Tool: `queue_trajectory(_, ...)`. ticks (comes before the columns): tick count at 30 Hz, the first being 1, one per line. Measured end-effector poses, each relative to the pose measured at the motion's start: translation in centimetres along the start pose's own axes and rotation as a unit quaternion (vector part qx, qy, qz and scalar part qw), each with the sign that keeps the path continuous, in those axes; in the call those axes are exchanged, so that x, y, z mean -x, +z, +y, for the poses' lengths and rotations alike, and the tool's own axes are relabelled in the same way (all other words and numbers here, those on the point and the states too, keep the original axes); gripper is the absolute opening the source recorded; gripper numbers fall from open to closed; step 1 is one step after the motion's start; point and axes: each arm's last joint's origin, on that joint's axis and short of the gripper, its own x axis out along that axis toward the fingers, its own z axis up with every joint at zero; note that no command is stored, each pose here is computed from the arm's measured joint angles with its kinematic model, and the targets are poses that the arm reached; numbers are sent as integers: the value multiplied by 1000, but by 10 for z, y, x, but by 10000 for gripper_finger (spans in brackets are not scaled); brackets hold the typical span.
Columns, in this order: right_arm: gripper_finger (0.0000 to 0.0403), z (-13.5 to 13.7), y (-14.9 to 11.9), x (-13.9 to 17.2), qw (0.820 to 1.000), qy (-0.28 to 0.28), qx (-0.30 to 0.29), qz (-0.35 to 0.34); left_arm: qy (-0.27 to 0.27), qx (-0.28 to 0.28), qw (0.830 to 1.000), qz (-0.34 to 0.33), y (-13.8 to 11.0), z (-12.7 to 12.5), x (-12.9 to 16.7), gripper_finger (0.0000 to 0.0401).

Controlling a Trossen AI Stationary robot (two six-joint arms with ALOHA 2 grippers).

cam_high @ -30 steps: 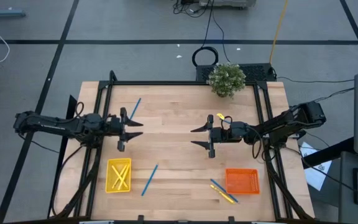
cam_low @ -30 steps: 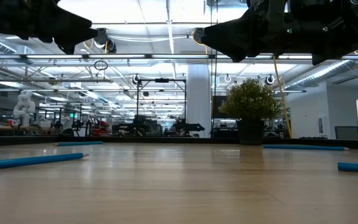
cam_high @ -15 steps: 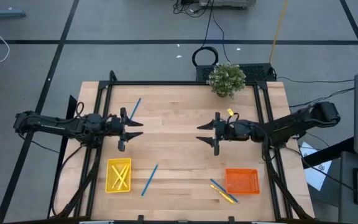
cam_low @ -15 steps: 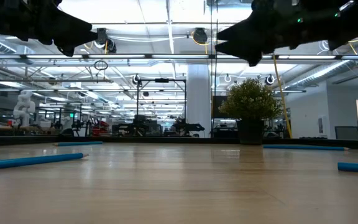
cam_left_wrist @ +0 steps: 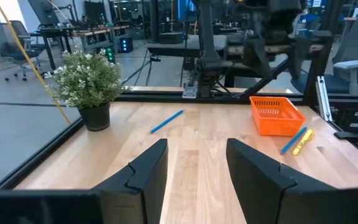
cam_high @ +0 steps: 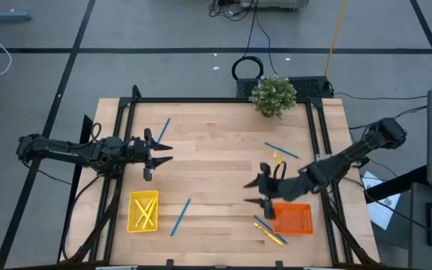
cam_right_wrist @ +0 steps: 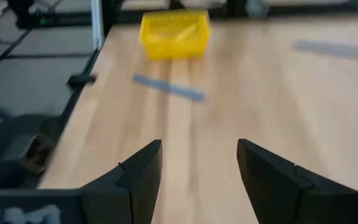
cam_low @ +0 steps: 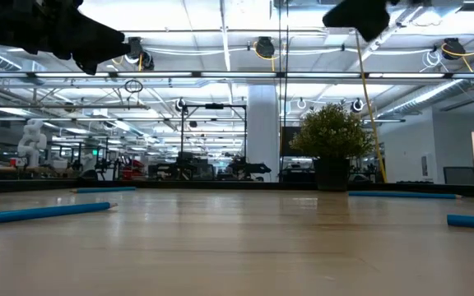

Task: Sort pens & pencils
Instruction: Put the yellow pen into the yellow bin

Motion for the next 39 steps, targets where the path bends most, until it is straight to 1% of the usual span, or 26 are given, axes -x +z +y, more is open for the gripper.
queue_trajectory(3, 199, 14, -10, -1, 997, 25, -45, 51, 0, 2, 1000, 0, 0, 0, 0, 170)
queue_trajectory(7, 199, 34, -26, -3, 984, 66, -120, 112, 3, 2, 1000, 0, 0, 0, 0, 170)
queue_trajectory(12, 199, 56, -48, -13, 967, 77, -176, 167, 3, 2, 1000, 0, 0, 0, 0, 170)
queue_trajectory(15, 199, 71, -53, -23, 961, 84, -181, 192, 3, 2, 1000, 0, 0, 0, 0, 170)
queue_trajectory(19, 199, 95, -38, -35, 959, 107, -164, 207, 3, 2, 1000, 0, 0, 0, 0, 170)
queue_trajectory(22, 199, 105, -33, -39, 950, 62, -157, 262, 3, 1, 1000, 0, 0, 0, 0, 170)
queue_trajectory(24, 199, 110, -33, -41, 940, 25, -166, 299, 3, 1, 1000, 0, 0, 0, 0, 170)
queue_trajectory(25, 199, 113, -34, -43, 932, 14, -174, 316, 3, 1, 1000, 0, 0, 0, 0, 170)
queue_trajectory(30, 199, 121, -50, -59, 898, 6, -229, 375, 3, -2, 1000, 5, -1, 0, 0, 170)
queue_trajectory(34, 199, 120, -65, -67, 876, -21, -241, 417, 3, -3, 1000, 8, -2, 0, 0, 170)
queue_trajectory(37, 199, 118, -68, -70, 873, -31, -239, 425, 4, -2, 1000, 8, -2, 0, 0, 170)
queue_trajectory(39, 199, 118, -68, -71, 874, -30, -237, 423, 4, -2, 1000, 8, -2, 0, 0, 170)
